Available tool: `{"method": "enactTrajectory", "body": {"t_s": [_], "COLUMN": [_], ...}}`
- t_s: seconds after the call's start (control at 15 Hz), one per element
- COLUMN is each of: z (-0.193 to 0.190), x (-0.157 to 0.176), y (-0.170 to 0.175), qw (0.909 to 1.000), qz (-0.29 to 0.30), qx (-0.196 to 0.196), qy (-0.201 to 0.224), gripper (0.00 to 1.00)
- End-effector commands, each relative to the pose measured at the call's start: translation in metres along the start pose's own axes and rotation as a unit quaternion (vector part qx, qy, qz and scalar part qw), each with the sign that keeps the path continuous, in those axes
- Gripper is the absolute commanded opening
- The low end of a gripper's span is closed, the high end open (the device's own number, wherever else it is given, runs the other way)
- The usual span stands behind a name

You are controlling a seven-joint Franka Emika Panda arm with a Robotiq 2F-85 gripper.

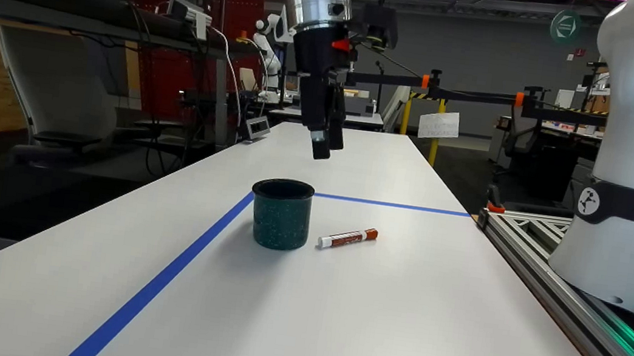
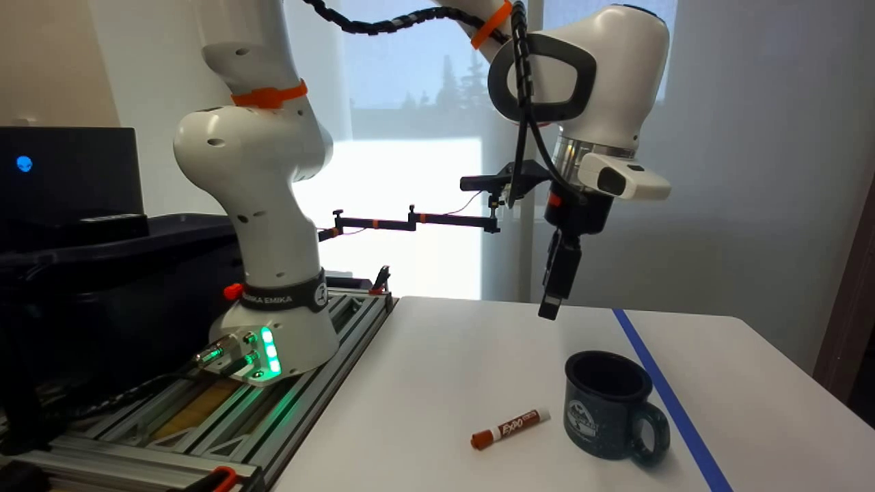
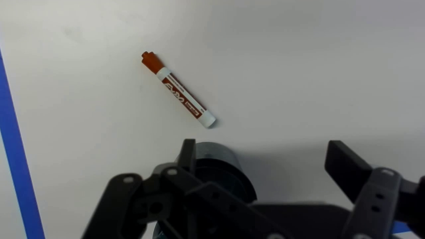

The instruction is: Remove the marker from the mug

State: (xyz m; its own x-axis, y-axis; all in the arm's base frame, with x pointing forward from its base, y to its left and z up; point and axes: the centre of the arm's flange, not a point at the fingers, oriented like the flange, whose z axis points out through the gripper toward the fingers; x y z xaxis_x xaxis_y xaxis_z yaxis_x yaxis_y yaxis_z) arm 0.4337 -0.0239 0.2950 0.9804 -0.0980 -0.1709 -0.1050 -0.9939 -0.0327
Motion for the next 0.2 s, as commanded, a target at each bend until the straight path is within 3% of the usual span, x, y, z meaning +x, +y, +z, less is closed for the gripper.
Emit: {"method": "enactTrajectory", "body": {"t_s": [0.0,0.13], "z": [0.0000,0.0000], "x": [0.0000,0.0000], "y": [0.0000,0.0000], "qw": [1.0000,1.0000], "qz": [0.000,0.000], "qx": [0.000,0.000], "qy": [0.000,0.000], "gripper": [1.00,1.00]}}
